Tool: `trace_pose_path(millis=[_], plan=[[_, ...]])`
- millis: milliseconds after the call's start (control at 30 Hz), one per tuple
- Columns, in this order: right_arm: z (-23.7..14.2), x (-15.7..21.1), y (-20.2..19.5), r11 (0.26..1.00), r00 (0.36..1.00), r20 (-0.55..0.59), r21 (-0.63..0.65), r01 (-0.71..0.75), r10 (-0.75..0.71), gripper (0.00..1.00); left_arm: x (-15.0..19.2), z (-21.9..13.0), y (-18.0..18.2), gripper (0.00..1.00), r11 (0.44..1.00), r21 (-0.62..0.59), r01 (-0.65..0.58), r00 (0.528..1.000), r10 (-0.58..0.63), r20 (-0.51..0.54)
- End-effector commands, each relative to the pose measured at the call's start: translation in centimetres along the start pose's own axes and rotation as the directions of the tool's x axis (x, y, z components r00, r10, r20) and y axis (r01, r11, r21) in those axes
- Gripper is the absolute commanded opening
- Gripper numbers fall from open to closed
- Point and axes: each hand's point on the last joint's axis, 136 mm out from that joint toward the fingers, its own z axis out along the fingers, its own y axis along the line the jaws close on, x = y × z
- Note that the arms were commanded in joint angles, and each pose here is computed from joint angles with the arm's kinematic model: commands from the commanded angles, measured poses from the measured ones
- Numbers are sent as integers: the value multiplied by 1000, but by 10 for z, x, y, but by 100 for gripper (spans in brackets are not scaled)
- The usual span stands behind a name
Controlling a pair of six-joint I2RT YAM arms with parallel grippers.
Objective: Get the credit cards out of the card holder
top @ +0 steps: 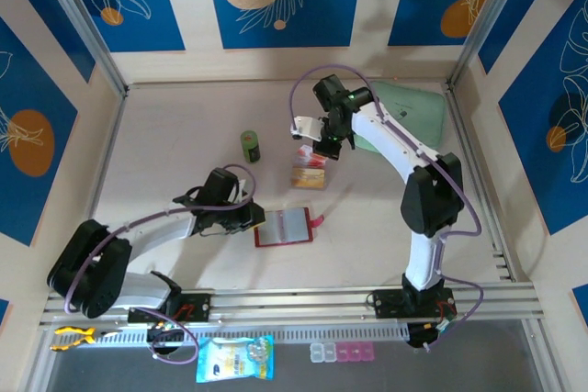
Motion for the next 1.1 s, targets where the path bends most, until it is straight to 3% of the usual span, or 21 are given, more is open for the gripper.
trace_pose_path(millis=[0,500,667,933,1067], plan=[[5,-4,-3,999,1000,12,-31,26,-26,0,7,-4,12,16,999,-36,22,1000,-22,-4],[31,3,-10,998,1000,-21,-63,14,-15,1,9,-12,20,17,998,-52,31,999,-30,20],[29,5,-16,1000,999,-36,-26,-10,9,16,8,-13,19,18,998,-49,27,999,-26,22],[1,-1,-18,997,997,36,39,-71,70,21,-1,-18,27,20,996,-93,5,999,-1,44],[-14,0,-17,986,986,96,73,-147,139,29,-14,-26,35,31,987,-159,-30,995,45,93]])
